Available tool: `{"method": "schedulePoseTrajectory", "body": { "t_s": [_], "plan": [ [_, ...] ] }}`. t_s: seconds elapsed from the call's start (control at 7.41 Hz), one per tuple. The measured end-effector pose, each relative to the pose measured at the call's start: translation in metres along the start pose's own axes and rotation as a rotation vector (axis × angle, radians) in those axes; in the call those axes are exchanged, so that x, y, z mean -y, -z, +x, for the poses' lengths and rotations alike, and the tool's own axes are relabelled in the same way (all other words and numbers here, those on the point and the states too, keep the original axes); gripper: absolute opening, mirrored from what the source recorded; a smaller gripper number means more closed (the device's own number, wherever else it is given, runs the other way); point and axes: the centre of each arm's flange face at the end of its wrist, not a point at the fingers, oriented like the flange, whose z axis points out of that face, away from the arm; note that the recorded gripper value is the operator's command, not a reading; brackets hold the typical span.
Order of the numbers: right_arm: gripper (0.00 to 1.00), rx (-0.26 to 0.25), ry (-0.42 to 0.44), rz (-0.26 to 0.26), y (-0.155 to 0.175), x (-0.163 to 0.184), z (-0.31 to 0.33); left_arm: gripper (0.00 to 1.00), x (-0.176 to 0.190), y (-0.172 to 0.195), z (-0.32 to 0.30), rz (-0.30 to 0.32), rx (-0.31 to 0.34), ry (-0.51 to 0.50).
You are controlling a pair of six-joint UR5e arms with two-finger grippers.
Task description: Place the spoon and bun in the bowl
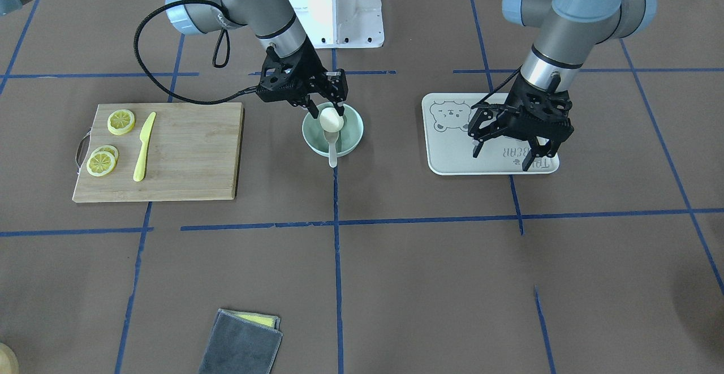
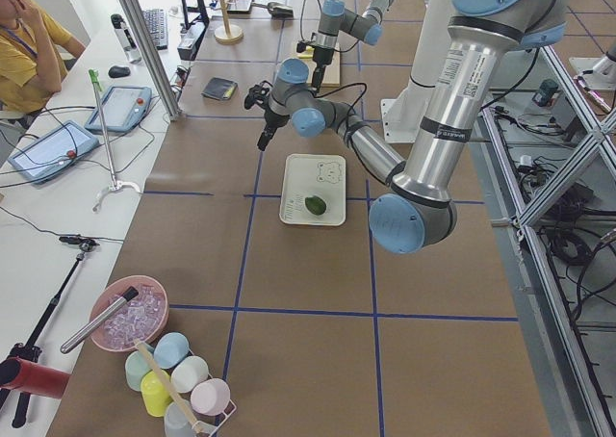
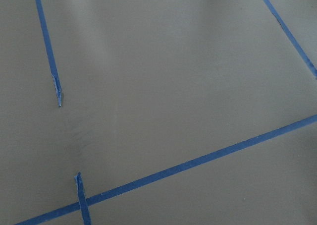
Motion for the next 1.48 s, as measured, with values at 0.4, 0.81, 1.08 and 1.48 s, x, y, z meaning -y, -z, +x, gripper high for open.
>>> {"method": "schedulePoseTrajectory", "body": {
  "t_s": [0.4,0.81,1.08,1.48],
  "plan": [
    [1.00,-0.105,0.050,-0.024,0.039,0.085,0.111,1.00,-0.010,0.002,-0.047,-0.046,0.016,-0.052],
    [1.00,-0.182,0.196,-0.107,0.114,0.175,0.259,1.00,-0.022,0.038,-0.181,-0.141,-0.015,-0.022],
    [1.00,-0.222,0.249,-0.131,0.157,0.214,0.316,1.00,-0.057,0.053,-0.266,-0.198,-0.036,0.049],
    [1.00,-0.325,0.350,-0.162,0.225,0.261,0.402,1.00,-0.088,0.079,-0.342,-0.180,-0.044,0.019]
  ]
}}
